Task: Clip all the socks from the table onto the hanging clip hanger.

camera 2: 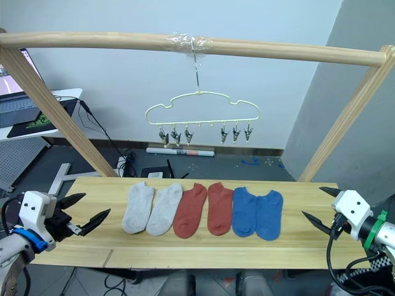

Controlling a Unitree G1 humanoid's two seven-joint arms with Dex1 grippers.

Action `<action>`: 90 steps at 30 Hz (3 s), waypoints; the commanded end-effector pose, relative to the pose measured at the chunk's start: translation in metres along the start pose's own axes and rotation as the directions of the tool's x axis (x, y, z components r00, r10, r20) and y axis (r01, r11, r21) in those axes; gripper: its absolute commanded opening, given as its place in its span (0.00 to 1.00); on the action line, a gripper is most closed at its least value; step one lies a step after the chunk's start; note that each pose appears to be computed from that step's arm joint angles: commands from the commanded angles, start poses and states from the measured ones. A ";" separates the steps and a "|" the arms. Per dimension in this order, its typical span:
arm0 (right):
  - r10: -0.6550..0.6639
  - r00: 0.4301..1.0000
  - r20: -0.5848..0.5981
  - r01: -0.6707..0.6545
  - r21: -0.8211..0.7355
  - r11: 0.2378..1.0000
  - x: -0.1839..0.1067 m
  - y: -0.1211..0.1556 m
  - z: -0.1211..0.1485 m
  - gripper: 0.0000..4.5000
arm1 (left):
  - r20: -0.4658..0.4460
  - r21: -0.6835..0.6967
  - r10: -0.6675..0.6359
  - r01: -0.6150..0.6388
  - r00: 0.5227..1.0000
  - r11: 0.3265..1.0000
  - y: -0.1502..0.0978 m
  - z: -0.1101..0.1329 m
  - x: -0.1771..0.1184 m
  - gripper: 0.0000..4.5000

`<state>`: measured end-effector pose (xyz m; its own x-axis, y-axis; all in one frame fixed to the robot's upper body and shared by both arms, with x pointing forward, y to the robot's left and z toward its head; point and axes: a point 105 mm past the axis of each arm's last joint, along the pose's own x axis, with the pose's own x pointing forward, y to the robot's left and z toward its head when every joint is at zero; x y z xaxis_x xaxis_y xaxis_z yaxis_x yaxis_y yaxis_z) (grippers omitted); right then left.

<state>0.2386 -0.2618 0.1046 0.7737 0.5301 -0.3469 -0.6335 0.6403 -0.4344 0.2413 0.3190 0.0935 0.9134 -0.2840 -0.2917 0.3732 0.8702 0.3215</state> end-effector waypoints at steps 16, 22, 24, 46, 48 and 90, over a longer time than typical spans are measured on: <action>0.135 0.909 0.395 -0.134 -0.029 0.991 0.069 0.053 0.139 1.00 | 0.377 -0.141 0.207 -0.165 0.903 0.976 -0.044 0.086 0.061 0.99; 0.132 0.860 0.493 -0.146 -0.011 0.989 0.096 0.060 0.176 1.00 | 0.459 -0.164 0.272 -0.220 0.846 0.962 -0.038 0.112 0.071 0.99; 0.139 0.848 0.511 -0.152 -0.016 0.988 0.099 0.062 0.184 1.00 | 0.475 -0.170 0.271 -0.214 0.837 0.962 -0.038 0.116 0.074 0.99; 0.183 0.803 0.568 -0.192 -0.044 0.980 0.087 0.068 0.221 1.00 | 0.572 -0.230 0.281 -0.178 0.771 0.957 -0.030 0.155 0.109 0.59; 0.194 0.800 0.567 -0.197 -0.057 0.979 0.086 0.069 0.223 1.00 | 0.585 -0.233 0.288 -0.183 0.758 0.955 -0.026 0.162 0.111 0.59; 0.226 0.764 0.604 -0.211 -0.098 0.973 0.079 0.066 0.242 1.00 | 0.652 -0.277 0.299 -0.148 0.697 0.949 -0.033 0.199 0.110 0.48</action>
<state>0.2638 -0.0432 0.2361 0.4634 0.8808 0.0975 -0.7955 0.4619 -0.3921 0.3665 0.1843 0.2141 0.8834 -0.1901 0.4284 0.1705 0.9818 0.0840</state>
